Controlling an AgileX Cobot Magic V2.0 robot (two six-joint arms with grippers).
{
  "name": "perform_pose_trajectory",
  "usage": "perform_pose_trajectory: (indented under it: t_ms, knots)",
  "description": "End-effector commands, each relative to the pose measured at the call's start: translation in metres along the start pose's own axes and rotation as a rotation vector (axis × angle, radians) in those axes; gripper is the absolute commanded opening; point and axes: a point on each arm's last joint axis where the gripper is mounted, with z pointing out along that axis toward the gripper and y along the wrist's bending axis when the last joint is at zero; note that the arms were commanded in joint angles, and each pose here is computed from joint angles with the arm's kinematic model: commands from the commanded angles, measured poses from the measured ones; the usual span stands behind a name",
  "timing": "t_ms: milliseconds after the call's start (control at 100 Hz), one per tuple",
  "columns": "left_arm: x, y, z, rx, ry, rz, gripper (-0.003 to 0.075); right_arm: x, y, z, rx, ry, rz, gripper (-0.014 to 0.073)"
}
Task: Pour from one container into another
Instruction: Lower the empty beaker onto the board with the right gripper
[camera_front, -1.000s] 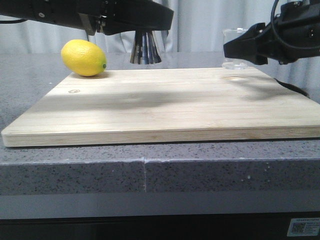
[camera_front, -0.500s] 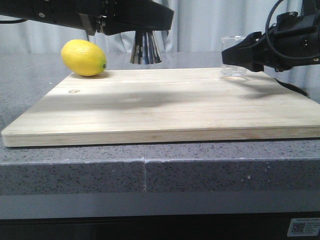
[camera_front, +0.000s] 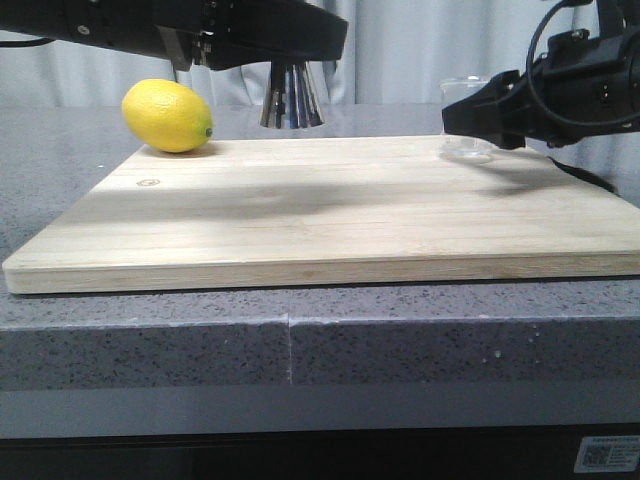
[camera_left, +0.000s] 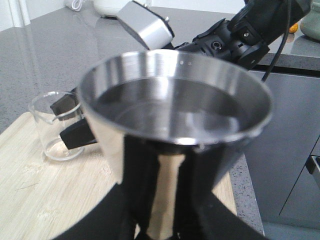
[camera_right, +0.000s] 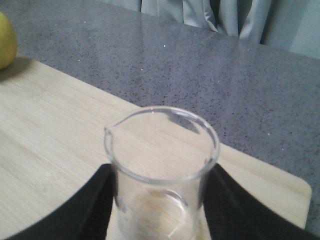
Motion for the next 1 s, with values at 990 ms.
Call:
perform_pose_trajectory:
  t_ms: [990]
  knots:
    - [-0.0293, -0.0065, -0.0027, 0.013, -0.114, 0.03, -0.0019, -0.0159, -0.0056, 0.0025, 0.009, -0.127, 0.009, 0.0241]
